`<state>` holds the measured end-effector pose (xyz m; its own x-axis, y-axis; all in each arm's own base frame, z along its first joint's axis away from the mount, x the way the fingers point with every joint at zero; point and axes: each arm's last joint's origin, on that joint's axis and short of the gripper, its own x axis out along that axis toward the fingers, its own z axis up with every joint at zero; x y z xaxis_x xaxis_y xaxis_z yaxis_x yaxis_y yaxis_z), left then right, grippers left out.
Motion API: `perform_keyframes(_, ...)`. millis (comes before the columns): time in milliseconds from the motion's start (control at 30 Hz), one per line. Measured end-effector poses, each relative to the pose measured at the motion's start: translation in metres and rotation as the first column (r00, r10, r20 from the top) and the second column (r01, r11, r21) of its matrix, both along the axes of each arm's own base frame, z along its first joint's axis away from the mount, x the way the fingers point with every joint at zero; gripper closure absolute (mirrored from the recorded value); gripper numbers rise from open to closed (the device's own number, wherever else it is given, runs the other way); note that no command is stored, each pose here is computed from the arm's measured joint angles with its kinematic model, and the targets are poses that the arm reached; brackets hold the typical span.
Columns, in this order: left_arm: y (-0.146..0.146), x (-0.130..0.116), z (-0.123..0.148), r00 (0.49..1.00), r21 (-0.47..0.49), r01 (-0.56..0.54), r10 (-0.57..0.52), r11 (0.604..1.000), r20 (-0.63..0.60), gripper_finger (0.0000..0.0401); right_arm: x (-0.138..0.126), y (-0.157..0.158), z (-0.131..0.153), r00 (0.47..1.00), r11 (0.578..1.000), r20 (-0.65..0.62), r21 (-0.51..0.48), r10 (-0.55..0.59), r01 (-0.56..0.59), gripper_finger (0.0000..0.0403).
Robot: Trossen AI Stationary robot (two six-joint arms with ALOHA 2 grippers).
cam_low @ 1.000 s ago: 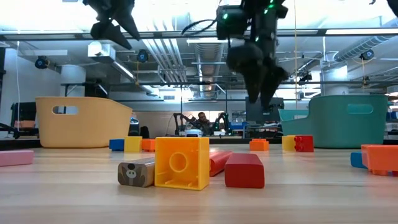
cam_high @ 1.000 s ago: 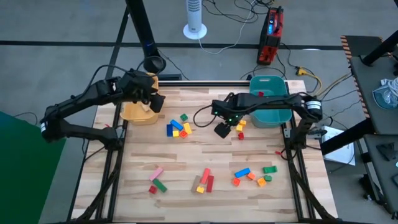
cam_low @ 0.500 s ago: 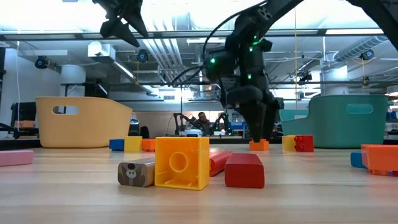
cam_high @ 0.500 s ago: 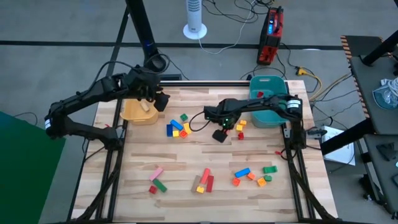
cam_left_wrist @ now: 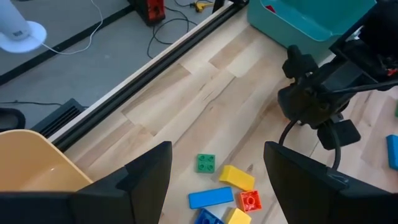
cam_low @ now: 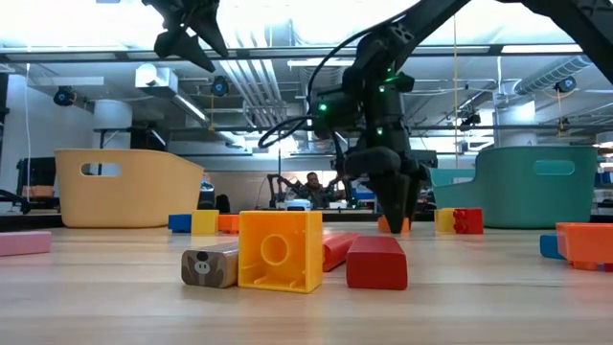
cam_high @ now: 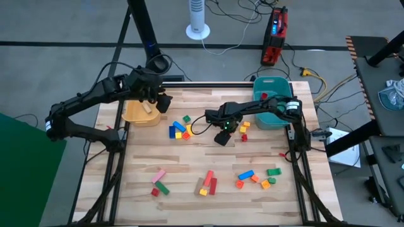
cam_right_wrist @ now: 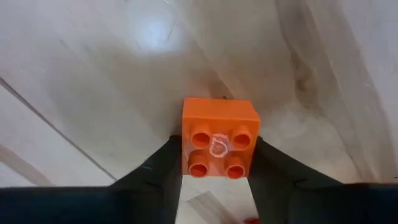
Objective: Sort blocks by size
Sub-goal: Put the orange game piece into the blue bin
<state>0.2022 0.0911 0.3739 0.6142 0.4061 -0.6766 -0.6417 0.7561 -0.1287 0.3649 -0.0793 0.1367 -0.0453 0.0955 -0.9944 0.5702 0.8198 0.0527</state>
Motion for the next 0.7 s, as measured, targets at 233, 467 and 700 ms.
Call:
perform_keyframes(233, 0.000, -0.001, 0.001, 0.999, -0.028, -0.028, 0.029, 0.999, 0.021, 0.0159, -0.011, -0.009, 0.053, 0.989, 0.998, 0.139, -0.034, -0.054, 0.060, 0.0271)
perform_keyframes(467, -0.003, -0.001, 0.001, 0.994, -0.161, -0.057, 0.071, 0.985, 0.081, 0.0159, -0.077, -0.044, 0.125, 0.962, 0.913, 0.080, -0.304, -0.261, 0.273, 0.0271)
perform_keyframes(700, -0.015, -0.001, 0.001, 0.989, -0.289, -0.064, 0.099, 0.955, 0.107, 0.0159, -0.148, -0.098, 0.145, 0.807, 0.716, 0.014, -0.455, -0.590, 0.530, 0.0271)
